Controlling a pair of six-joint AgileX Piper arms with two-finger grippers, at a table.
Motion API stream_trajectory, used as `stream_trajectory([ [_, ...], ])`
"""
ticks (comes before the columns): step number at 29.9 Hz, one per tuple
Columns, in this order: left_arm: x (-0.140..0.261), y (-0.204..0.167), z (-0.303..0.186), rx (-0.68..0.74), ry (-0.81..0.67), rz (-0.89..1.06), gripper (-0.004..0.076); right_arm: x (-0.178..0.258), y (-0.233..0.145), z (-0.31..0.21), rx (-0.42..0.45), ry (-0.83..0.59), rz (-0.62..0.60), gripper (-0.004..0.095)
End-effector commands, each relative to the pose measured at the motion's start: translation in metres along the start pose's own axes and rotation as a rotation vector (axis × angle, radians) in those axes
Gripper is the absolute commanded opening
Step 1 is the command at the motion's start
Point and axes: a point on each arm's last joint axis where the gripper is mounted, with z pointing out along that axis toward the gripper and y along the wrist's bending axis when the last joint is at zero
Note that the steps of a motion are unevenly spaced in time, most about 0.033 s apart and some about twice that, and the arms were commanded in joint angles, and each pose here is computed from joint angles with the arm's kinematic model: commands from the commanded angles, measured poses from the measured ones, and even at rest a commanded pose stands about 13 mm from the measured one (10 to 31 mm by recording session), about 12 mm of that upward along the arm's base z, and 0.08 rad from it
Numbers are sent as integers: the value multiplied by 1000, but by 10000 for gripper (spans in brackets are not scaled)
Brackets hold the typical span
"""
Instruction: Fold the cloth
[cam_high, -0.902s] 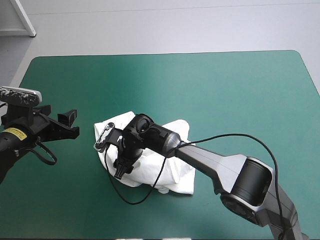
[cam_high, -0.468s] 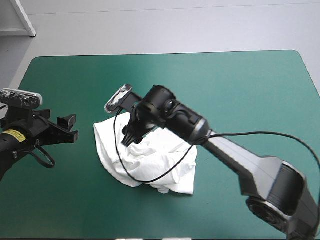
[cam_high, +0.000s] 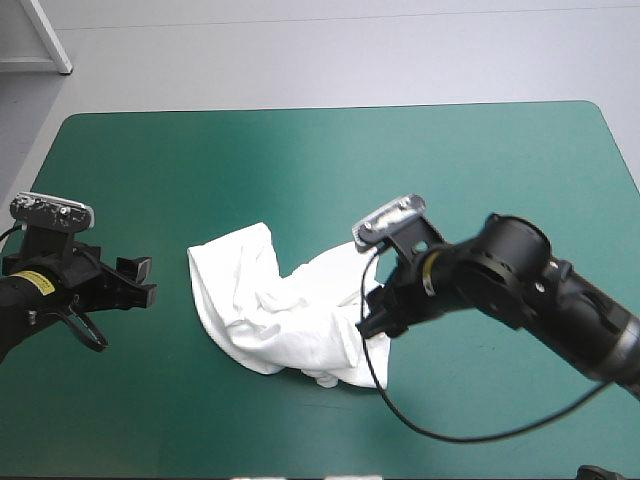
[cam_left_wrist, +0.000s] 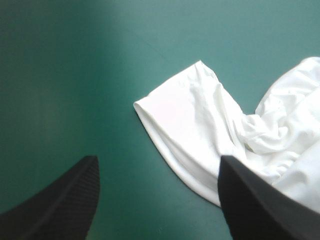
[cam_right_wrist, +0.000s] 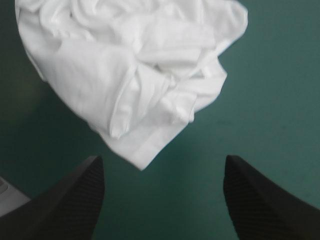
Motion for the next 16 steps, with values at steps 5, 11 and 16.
stream_trajectory([
  [5, -20, 3, 33, 19, 12, -26, 494, 60, 2, -13, -44, 18, 117, 629],
  [11, -33, 9, 110, 47, 98, -68, 494, 71, 11, -8, -51, 47, 103, 605],
  [16, -24, 13, 180, 55, 244, -89, 494, 74, 19, -11, -78, 50, 114, 602],
])
